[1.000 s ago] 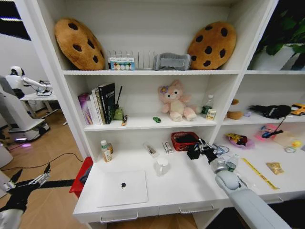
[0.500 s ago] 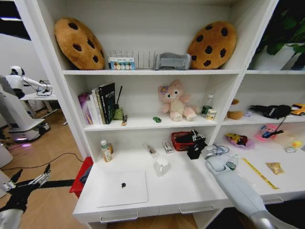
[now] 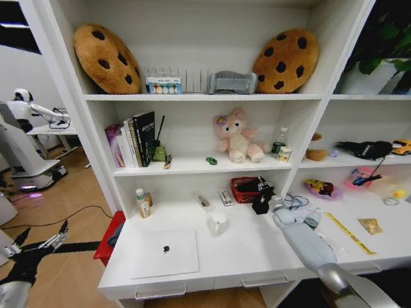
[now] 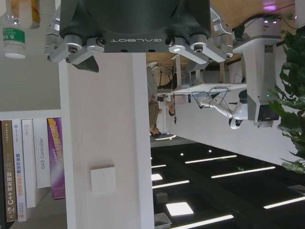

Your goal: Organize the objects on the table.

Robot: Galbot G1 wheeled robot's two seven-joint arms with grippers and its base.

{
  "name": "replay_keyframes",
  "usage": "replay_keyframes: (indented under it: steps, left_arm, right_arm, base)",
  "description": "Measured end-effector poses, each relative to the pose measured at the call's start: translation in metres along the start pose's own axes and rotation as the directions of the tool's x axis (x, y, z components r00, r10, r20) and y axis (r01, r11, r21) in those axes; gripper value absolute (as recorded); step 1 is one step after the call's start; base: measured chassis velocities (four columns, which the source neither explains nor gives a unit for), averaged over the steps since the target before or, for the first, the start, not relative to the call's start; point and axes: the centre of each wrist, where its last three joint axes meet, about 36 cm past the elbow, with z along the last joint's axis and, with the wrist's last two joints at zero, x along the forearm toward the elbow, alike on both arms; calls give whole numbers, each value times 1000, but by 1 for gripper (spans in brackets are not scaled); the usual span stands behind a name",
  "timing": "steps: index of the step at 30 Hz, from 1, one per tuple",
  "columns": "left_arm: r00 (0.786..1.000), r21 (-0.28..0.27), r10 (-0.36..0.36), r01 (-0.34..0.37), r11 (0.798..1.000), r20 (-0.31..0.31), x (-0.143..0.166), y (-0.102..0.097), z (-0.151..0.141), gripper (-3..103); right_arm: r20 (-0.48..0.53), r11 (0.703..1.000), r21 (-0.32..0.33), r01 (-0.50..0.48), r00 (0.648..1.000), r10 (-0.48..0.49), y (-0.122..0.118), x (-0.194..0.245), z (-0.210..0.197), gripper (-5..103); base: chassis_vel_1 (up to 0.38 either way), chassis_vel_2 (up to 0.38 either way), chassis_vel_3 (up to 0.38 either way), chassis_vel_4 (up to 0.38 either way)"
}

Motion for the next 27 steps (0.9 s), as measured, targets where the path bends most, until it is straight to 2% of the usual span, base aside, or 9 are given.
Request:
replay_keyframes:
  steps: [3, 17, 27]
  left_arm:
    - [1000, 0, 0, 0, 1000, 0, 0, 0, 0, 100]
    - [1000, 0, 0, 0, 1000, 0, 0, 0, 0, 100]
    - [1000, 0, 0, 0, 1000, 0, 0, 0, 0, 100]
  right_arm:
    - [2, 999, -39, -8, 1000, 8, 2, -3, -8, 13]
    - [-14, 1000, -11, 3, 1000, -3, 4, -4, 5, 13]
    - [-18, 999, 7, 32, 999, -32, 16, -1, 15, 13]
  base:
    - [0, 0, 0, 0]
    - [0, 0, 0, 0]
    - [0, 0, 0, 0]
